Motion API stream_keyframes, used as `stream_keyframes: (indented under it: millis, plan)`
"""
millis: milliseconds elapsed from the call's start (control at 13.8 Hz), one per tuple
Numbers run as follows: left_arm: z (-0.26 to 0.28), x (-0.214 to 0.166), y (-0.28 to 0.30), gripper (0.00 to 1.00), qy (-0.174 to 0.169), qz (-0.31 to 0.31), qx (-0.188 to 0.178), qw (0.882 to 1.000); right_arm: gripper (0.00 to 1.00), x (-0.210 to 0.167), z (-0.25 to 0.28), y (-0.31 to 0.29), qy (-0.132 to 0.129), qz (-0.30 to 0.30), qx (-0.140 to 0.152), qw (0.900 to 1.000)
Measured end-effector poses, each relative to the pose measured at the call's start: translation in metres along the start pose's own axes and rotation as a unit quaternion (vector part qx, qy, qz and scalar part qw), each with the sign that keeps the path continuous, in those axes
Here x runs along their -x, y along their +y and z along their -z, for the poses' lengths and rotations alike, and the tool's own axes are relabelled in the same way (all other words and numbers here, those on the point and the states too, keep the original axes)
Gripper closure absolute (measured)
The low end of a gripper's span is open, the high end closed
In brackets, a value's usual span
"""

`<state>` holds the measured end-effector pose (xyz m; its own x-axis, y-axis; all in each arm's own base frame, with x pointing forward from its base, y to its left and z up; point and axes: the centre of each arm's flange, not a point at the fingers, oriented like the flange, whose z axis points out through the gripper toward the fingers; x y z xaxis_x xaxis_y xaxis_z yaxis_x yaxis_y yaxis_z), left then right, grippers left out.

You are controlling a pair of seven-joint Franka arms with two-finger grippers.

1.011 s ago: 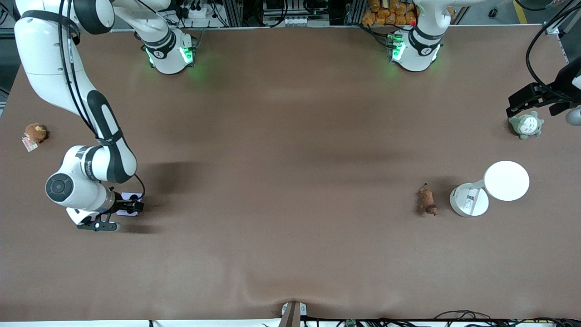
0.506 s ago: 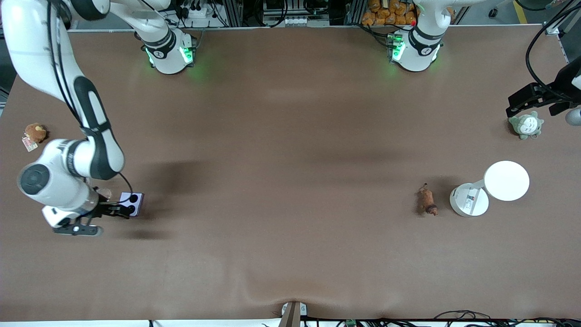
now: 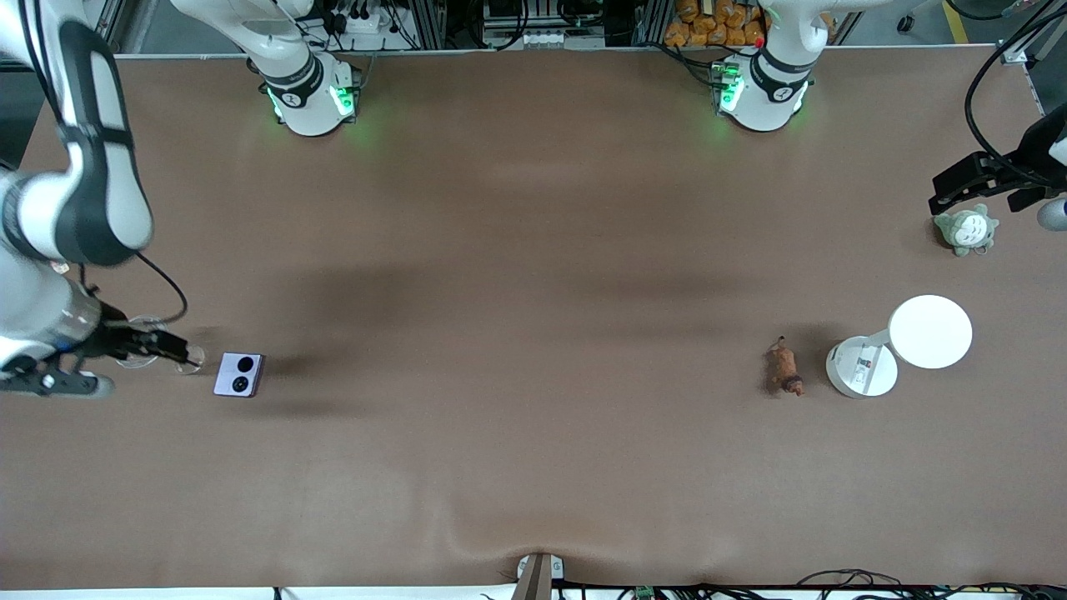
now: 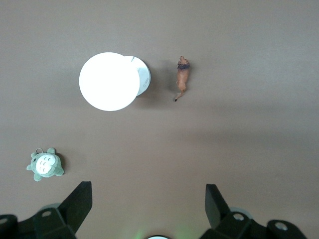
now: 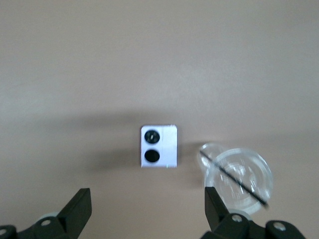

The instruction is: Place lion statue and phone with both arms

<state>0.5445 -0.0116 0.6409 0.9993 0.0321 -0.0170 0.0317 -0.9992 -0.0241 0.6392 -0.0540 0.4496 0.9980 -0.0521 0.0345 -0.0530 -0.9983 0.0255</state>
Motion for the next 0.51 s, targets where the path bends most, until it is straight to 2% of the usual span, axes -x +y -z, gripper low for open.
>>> stream_keyframes:
  millis: [506]
  plan:
    - [0.000,0.000,0.000,0.00,0.000,0.000,0.000,1.000,0.00,0.074,0.124,-0.035,-0.042,0.029,-0.018,0.999]
